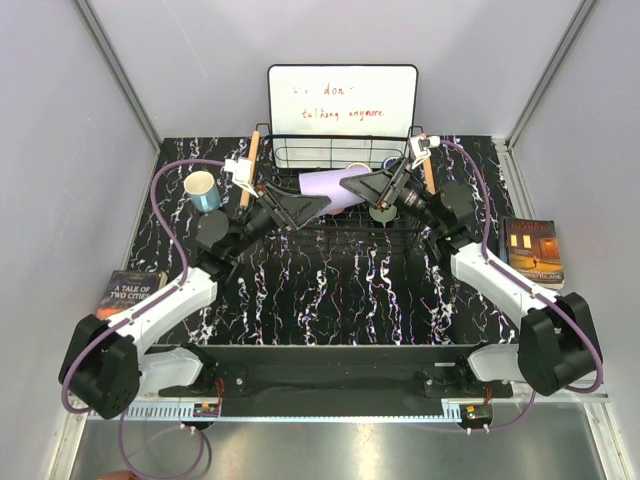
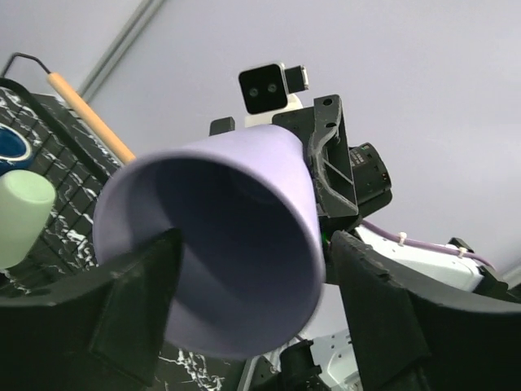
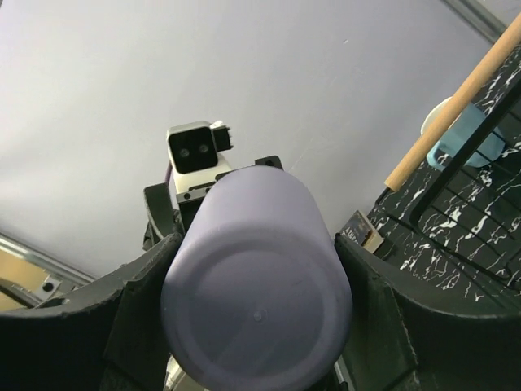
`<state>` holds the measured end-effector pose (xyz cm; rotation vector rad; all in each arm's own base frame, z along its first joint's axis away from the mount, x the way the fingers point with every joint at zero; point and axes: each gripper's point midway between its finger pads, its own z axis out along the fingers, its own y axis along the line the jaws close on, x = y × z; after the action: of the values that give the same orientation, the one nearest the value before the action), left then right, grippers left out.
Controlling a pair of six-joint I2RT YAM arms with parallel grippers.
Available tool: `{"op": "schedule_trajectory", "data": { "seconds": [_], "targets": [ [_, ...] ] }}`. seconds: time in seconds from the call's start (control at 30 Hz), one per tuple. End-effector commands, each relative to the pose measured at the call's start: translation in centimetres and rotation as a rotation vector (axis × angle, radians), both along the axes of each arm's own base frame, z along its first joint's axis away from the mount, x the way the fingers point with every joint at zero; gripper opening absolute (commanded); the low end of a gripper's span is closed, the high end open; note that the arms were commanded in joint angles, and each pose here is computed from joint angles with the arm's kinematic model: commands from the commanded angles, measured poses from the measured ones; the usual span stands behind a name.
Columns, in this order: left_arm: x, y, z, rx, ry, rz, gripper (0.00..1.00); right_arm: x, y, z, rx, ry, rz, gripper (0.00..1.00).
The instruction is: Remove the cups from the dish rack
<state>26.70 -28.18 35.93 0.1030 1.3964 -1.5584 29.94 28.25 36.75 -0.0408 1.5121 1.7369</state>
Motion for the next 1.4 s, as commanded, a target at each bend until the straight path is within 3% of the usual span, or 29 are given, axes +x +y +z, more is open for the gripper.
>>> {"op": "schedule_trajectory", "data": {
  "seconds": [0.0,0.17,0.27,0.37,0.47,0.57,0.6,0.67,0.8,0.83,0.87,1.03,1.1,1.13,1.2,1.37],
  "targets": [
    [-1.7,-0.5,2.6,-0.080,-0.099,-0.089,0.73,-1.7,0.2,2.1,0.073,-0.076,0.072,0.00],
    [-1.9,-1.2,2.7,-0.083,-0.105,-0.127,0.59,-1.9,0.5,1.8,0.069,-0.073,0.096,0.00],
    [-2.0,-1.5,2.8,-0.074,-0.112,-0.143,0.41,-2.2,0.6,1.7,0.055,-0.078,0.109,0.00],
    [-1.8,-2.0,2.5,-0.034,-0.098,-0.158,0.01,-2.4,0.7,1.3,0.033,-0.073,0.117,0.00],
    [-0.9,-2.2,1.1,0.028,-0.048,-0.126,0.00,-2.7,0.6,0.9,0.003,-0.072,0.113,0.14],
    [-0.8,-1.8,0.7,0.053,-0.040,-0.095,0.00,-3.0,0.4,0.6,-0.023,-0.076,0.109,0.51],
    [-0.8,-1.5,0.6,0.074,-0.041,-0.073,0.00,-3.2,0.4,0.6,-0.029,-0.077,0.108,0.81],
    [-0.7,-1.1,0.4,0.104,-0.043,-0.040,0.00,-3.3,0.2,0.3,-0.055,-0.068,0.097,0.99],
    [-0.1,1.9,0.2,0.230,-0.070,0.154,0.00,-2.8,-0.8,0.5,-0.125,-0.075,-0.005,1.00],
    [0.0,2.4,0.8,0.248,-0.081,0.186,0.00,-2.9,-1.3,1.8,-0.151,-0.140,-0.052,1.00],
    [0.1,3.0,-0.1,0.310,-0.069,0.214,0.00,-2.5,-1.8,0.8,-0.202,-0.090,-0.090,1.00],
    [-0.4,5.7,2.5,0.385,-0.076,0.324,0.00,-0.5,-6.2,2.7,-0.332,-0.120,-0.409,1.00],
    [0.0,6.7,-0.3,0.526,0.039,0.353,0.00,0.0,-7.3,1.5,-0.405,-0.071,-0.466,1.00],
    [0.1,7.1,0.8,0.557,0.054,0.364,0.00,0.1,-7.7,1.9,-0.429,-0.082,-0.485,1.00],
    [-0.1,8.5,-4.5,0.763,0.243,0.368,0.00,0.5,-8.5,0.6,-0.490,-0.032,-0.521,1.00],
    [-2.4,11.6,-9.8,0.999,0.426,0.410,0.00,1.2,-9.4,-1.4,-0.559,0.021,-0.563,1.00]
  ]
}}
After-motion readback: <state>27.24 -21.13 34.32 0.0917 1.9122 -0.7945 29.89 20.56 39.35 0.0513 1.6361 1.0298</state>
